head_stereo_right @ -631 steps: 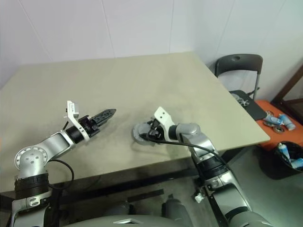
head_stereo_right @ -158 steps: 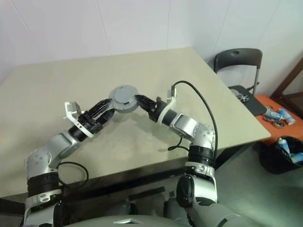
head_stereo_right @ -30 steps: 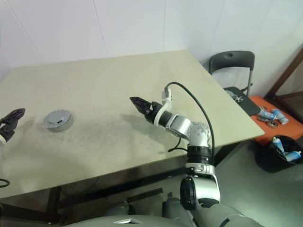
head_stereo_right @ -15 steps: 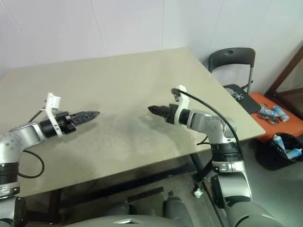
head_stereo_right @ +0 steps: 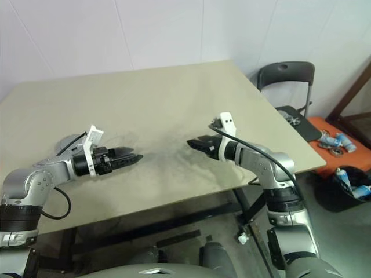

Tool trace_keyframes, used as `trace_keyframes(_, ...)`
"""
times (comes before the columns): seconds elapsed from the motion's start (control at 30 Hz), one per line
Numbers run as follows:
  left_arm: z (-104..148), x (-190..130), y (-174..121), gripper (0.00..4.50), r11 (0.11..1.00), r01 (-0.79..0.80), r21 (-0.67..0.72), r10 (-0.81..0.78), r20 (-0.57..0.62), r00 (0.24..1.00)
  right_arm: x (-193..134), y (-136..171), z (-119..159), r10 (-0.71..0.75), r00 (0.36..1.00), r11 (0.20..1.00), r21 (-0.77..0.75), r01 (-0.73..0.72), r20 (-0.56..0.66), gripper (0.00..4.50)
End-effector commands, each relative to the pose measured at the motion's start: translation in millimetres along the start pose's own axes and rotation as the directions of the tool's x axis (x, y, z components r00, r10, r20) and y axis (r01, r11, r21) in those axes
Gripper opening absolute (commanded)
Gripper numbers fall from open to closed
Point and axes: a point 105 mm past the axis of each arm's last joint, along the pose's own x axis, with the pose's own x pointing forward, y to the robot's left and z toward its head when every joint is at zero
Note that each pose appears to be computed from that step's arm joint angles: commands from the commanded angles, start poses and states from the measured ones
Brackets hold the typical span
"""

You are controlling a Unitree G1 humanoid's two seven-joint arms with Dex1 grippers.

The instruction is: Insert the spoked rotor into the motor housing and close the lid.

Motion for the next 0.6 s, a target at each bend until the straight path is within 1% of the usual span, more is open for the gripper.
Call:
trace_keyframes(0.03,13.8,-4.4,1.1,4.49,0.999,-0.008,0.036,0.006,0.037,0.999,-1.4,5.4,16.9,0.019,0.999,0.999,-0.051,-0.017,0.035,2.95)
trace_keyframes(0.2,11.3,-11.1,7.4,4.49,0.998,-0.052,0.020,0.051,0.045,0.998,2.2,6.6,14.8,0.030,0.999,0.999,-0.015,-0.030,0.030,2.95)
trace_keyframes(0.23,12.0,-12.2,7.8,4.49,0.998,-0.055,0.015,0.054,0.050,0.997,4.1,5.9,12.4,0.023,1.000,1.000,-0.019,-0.023,0.014,2.95)
trace_keyframes(0.3,12.6,-13.4,7.0,4.49,0.998,-0.055,0.015,0.054,0.054,0.997,7.2,6.8,11.1,0.026,1.000,1.000,-0.019,-0.026,0.007,2.95)
trace_keyframes(0.43,13.4,-14.0,3.3,4.49,0.999,-0.043,0.009,0.042,0.061,0.997,8.2,9.9,18.2,0.052,0.998,0.999,0.002,-0.052,0.040,2.95)
trace_keyframes(0.6,10.2,-15.2,1.6,4.49,0.999,-0.045,0.002,0.045,0.058,0.997,6.9,11.1,15.5,0.058,0.998,0.998,-0.010,-0.057,0.029,2.95)
